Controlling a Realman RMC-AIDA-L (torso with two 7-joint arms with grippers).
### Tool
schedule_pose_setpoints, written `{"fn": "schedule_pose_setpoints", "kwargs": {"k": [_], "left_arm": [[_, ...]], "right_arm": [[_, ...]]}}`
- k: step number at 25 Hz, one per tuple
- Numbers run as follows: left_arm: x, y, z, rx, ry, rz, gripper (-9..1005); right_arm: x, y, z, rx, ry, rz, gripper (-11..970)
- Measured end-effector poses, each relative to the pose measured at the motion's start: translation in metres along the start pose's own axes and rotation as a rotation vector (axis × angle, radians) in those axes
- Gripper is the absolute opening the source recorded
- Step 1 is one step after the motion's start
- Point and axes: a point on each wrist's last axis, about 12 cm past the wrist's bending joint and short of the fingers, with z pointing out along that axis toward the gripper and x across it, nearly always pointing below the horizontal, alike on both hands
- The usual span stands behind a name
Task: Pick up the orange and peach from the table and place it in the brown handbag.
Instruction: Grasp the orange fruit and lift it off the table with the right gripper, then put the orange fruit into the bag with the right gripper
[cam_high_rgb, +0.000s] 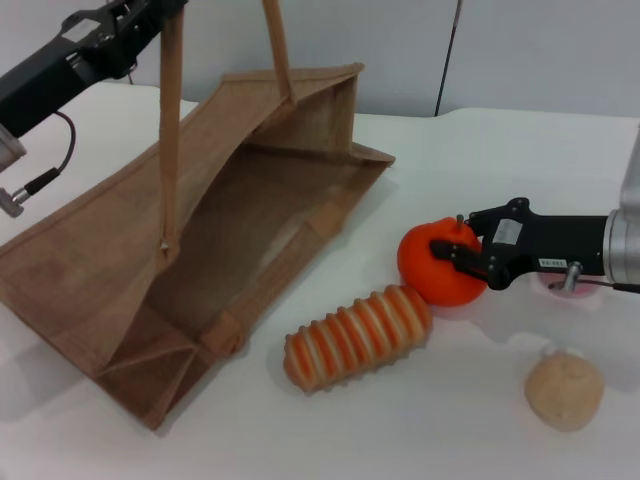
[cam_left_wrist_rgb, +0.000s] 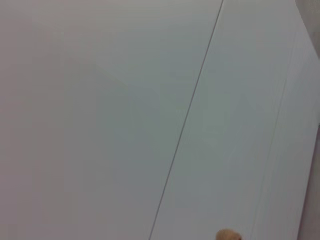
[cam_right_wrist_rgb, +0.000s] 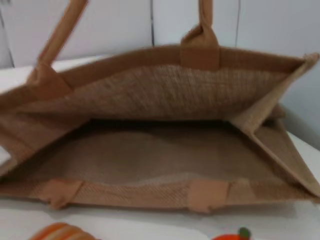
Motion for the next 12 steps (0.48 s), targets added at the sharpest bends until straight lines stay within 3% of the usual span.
{"fn": "schedule_pose_setpoints", "kwargs": {"k": [7, 12], "left_arm": [[-0.005, -0.001, 0.002, 0.023, -0.021, 0.005, 112], [-0.009, -0.004, 0.003, 0.057, -0.046, 0.011, 112]], "right_arm": [[-0.017, 0.004, -0.003, -0.069, -0.104, -0.052, 220], [-0.038, 0.005, 0.008, -0.125, -0.130, -0.106, 178]]}}
